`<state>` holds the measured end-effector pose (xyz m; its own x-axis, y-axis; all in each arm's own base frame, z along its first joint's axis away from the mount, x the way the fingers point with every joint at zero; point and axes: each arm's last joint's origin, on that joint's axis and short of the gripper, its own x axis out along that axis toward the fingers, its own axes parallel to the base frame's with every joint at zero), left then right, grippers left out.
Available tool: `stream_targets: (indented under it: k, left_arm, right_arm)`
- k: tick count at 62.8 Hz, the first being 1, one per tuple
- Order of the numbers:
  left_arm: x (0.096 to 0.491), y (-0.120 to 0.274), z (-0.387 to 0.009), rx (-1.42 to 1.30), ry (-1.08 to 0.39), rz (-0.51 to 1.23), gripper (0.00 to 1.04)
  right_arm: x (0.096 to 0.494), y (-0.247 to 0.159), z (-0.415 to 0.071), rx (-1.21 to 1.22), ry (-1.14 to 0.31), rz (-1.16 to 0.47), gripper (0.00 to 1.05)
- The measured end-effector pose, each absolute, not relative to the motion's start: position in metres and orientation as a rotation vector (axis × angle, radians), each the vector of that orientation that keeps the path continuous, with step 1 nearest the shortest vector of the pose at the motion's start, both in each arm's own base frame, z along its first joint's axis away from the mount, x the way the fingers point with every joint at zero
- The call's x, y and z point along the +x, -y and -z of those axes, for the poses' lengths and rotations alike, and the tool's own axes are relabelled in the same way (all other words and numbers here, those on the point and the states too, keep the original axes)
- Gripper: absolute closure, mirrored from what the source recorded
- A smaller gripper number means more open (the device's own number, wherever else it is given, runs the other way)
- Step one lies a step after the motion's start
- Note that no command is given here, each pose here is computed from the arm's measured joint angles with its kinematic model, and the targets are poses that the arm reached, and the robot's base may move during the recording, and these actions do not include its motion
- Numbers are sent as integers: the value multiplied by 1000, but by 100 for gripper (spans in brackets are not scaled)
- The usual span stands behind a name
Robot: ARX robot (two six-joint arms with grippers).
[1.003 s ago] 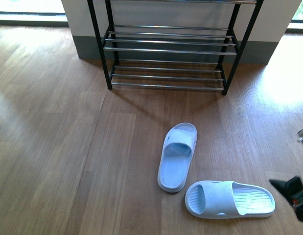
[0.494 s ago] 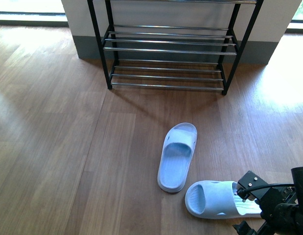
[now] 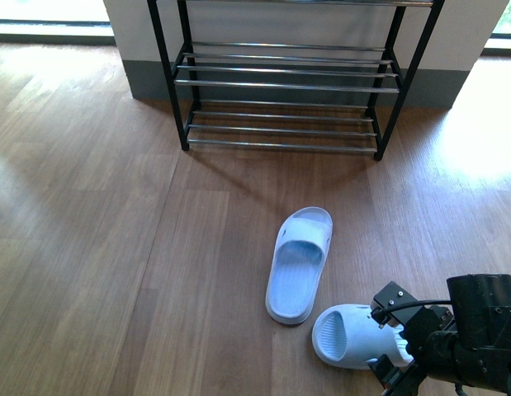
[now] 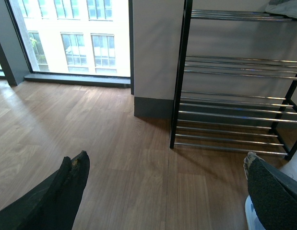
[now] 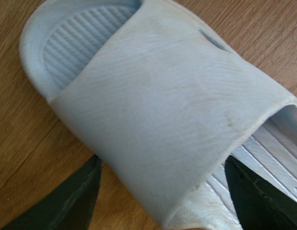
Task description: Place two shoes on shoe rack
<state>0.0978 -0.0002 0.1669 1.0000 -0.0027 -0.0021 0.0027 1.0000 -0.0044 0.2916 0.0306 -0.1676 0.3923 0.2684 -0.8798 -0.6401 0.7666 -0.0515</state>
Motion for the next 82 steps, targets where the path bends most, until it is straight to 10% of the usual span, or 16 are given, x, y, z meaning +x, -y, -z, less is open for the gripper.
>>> stream_targets:
  k: [28, 59, 82]
  left_arm:
    - [98, 0, -167, -4, -2, 3, 9]
    - [98, 0, -167, -4, -2, 3, 9]
    - [98, 0, -167, -4, -2, 3, 9]
  right_arm:
    - [291, -31, 163, -357, -983, -559, 103]
    - [288, -5, -34, 27, -661, 31, 103]
    - [235, 1, -132, 222, -440, 32, 103]
